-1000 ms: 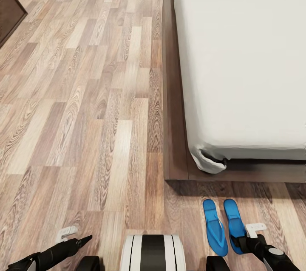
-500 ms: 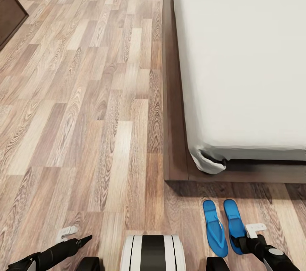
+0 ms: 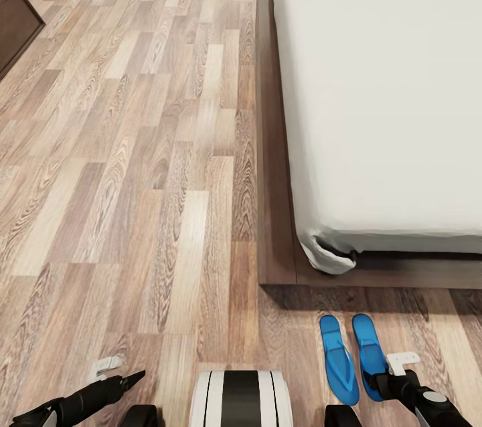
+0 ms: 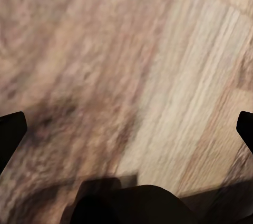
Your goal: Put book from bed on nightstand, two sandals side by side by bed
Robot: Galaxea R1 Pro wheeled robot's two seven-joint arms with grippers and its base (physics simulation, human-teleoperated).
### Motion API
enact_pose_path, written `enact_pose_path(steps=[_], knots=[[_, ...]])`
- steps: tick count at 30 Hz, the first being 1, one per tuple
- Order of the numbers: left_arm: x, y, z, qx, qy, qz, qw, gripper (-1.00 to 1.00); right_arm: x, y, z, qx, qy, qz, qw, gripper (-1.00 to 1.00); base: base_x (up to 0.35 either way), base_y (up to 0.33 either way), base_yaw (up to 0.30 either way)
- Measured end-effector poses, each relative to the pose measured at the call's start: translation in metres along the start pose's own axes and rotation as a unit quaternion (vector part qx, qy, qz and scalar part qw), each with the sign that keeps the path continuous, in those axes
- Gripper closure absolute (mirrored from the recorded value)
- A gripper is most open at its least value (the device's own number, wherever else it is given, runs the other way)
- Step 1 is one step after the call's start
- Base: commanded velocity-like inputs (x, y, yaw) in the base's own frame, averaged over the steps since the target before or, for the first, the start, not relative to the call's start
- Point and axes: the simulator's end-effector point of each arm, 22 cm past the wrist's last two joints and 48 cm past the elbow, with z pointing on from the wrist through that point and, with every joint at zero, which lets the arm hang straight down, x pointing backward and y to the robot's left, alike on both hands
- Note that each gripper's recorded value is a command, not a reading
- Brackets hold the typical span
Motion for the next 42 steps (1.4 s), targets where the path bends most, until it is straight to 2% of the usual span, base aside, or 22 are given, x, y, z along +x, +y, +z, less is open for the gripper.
enact_pose_path(steps=[24, 25, 42], knots=[[-0.0003, 0.0002, -0.0001, 0.0, -0.001, 0.0, 1.0, -1.0, -0.0005, 0.0, 0.0, 0.0, 0.0, 0.0, 1.0, 1.0, 0.0, 0.0, 0.0], [-0.0003, 0.0003, -0.0002, 0.0, -0.001, 0.0, 1.0, -1.0, -0.0006, 0.0002, 0.0, 0.0, -0.001, 0.0, 1.0, -1.0, 0.0, 0.0, 0.0], [-0.0006, 0.0009, -0.0006, -0.001, -0.001, 0.0, 1.0, -1.0, -0.0007, -0.0006, 0.0, 0.001, -0.001, 0.0, 1.0, -1.0, 0.0, 0.0, 0.0]])
